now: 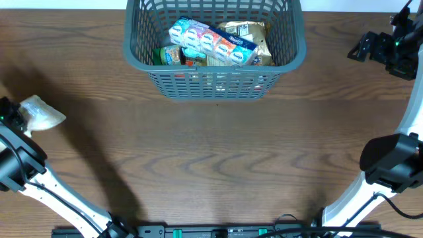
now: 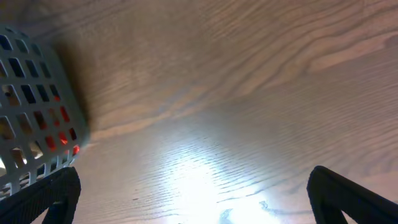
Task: Pack container
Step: 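Move the left gripper to the clear plastic bag and grasp it, then carry the plastic bag into the basket and release it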
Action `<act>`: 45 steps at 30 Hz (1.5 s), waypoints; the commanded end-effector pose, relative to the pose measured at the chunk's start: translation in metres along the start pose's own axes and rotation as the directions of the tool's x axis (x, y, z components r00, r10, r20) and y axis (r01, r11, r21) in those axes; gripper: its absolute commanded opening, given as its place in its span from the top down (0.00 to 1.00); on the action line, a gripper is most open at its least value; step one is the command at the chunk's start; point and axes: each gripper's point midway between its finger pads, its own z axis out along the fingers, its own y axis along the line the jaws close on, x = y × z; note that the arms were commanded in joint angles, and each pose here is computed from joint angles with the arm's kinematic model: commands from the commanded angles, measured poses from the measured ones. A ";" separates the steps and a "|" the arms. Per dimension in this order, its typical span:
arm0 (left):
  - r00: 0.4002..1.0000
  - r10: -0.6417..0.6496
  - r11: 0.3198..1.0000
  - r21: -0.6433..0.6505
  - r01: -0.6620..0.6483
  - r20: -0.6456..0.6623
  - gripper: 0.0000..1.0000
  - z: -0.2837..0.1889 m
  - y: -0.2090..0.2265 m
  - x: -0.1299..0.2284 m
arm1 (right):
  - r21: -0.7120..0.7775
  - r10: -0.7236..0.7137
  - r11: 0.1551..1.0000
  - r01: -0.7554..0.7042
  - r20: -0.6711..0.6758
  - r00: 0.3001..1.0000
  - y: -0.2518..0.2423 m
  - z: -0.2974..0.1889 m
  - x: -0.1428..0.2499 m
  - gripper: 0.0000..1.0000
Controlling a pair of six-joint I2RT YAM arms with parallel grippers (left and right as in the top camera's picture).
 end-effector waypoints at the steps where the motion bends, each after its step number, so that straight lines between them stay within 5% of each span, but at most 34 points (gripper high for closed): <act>1: 0.982 0.180 0.981 0.082 -0.174 -0.059 0.94 0.008 -0.019 0.012 | -0.004 0.006 1.000 -0.006 -0.012 1.000 0.001 0.004 0.001 0.01; 5: 0.926 0.377 0.905 0.206 -0.371 0.015 0.94 -0.033 -0.047 0.018 | -0.004 0.005 1.000 -0.005 -0.002 1.000 0.001 0.004 -0.002 0.01; 9: 0.814 0.562 0.753 0.315 -0.577 0.148 0.94 -0.099 -0.069 0.033 | -0.005 0.004 1.000 -0.004 0.007 1.000 0.001 0.004 -0.004 0.01; 12: 0.646 0.699 0.543 0.361 -0.758 0.306 0.94 -0.168 -0.077 0.056 | -0.005 0.002 1.000 -0.002 0.018 1.000 0.001 0.004 -0.007 0.01; 16: 0.304 0.797 0.127 0.348 -0.929 0.522 0.94 -0.262 -0.065 0.110 | -0.006 -0.008 1.000 0.008 0.035 0.999 0.001 0.004 -0.011 0.01; 23: -0.132 0.599 -0.424 0.172 -0.889 0.790 0.94 -0.389 -0.007 0.211 | -0.006 -0.009 1.000 0.009 0.042 0.999 0.001 0.004 -0.013 0.01; 29: -0.462 0.193 -0.778 -0.152 -0.610 0.866 0.94 -0.448 0.067 0.303 | -0.006 -0.009 1.000 0.009 0.044 0.999 0.001 0.004 -0.013 0.01; 32: -0.562 -0.071 -0.852 -0.343 -0.396 0.824 0.94 -0.458 0.103 0.347 | -0.007 -0.009 1.000 0.010 0.050 0.999 0.001 0.004 -0.014 0.01; 35: -0.603 -0.352 -0.830 -0.536 -0.151 0.716 0.94 -0.459 0.138 0.386 | -0.007 -0.011 1.000 0.012 0.054 0.998 0.001 0.004 -0.015 0.01; 40: -0.524 -0.690 -0.648 -0.748 0.140 0.500 0.94 -0.459 0.182 0.434 | -0.005 -0.029 1.000 0.029 0.054 0.998 0.001 0.004 -0.015 0.01; 45: -0.449 -0.766 -0.574 -0.804 0.154 0.460 0.94 -0.463 0.194 0.473 | -0.006 -0.029 1.000 0.029 0.054 0.998 0.001 0.004 -0.016 0.01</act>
